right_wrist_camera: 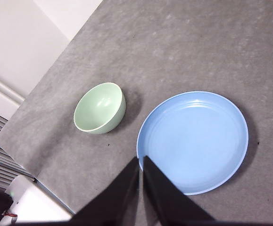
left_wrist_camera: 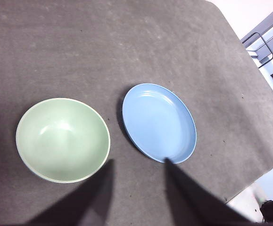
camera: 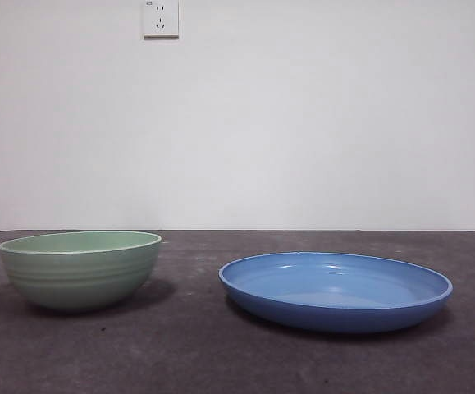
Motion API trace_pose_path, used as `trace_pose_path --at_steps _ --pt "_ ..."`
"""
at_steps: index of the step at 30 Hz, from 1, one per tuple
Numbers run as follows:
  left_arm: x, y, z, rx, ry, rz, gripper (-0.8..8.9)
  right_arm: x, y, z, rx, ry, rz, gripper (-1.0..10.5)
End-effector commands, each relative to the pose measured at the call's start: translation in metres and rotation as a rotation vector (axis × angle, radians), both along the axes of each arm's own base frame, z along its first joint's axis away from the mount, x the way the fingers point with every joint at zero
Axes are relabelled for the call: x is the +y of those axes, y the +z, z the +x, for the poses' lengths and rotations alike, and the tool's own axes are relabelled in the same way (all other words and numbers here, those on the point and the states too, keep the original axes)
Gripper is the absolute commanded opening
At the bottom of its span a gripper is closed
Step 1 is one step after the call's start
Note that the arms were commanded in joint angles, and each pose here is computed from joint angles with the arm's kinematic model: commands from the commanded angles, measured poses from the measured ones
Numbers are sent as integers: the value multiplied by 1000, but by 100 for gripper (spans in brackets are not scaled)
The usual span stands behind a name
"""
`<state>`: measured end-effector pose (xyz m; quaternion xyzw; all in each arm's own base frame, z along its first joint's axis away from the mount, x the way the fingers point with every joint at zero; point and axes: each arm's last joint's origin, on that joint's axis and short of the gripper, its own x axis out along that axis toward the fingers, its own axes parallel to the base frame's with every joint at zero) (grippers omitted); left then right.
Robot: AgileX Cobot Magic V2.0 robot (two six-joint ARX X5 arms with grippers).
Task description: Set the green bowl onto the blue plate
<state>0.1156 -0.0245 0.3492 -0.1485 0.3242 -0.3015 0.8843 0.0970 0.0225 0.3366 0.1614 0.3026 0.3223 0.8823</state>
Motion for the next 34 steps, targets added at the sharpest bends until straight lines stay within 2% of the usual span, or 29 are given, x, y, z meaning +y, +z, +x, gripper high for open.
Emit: trace_pose_path --at_steps 1,5,8,11,22,25,34 --pt "0 6 0 -37 -17 9 374 0 5 0 -47 26 -25 99" --pt "0 6 1 -38 -7 18 586 0 5 0 -49 27 -27 375" --pt "0 6 1 -41 11 36 605 0 5 0 -48 25 -27 549" --pt "1 5 3 -42 14 54 604 0 5 0 -47 22 -29 634" --pt "2 -15 43 95 100 173 593 0 5 0 -48 18 -32 638" --pt "1 -28 62 157 96 219 584 0 5 0 -48 18 -32 638" --pt "-4 -76 119 375 68 249 584 0 5 0 -49 17 -32 638"
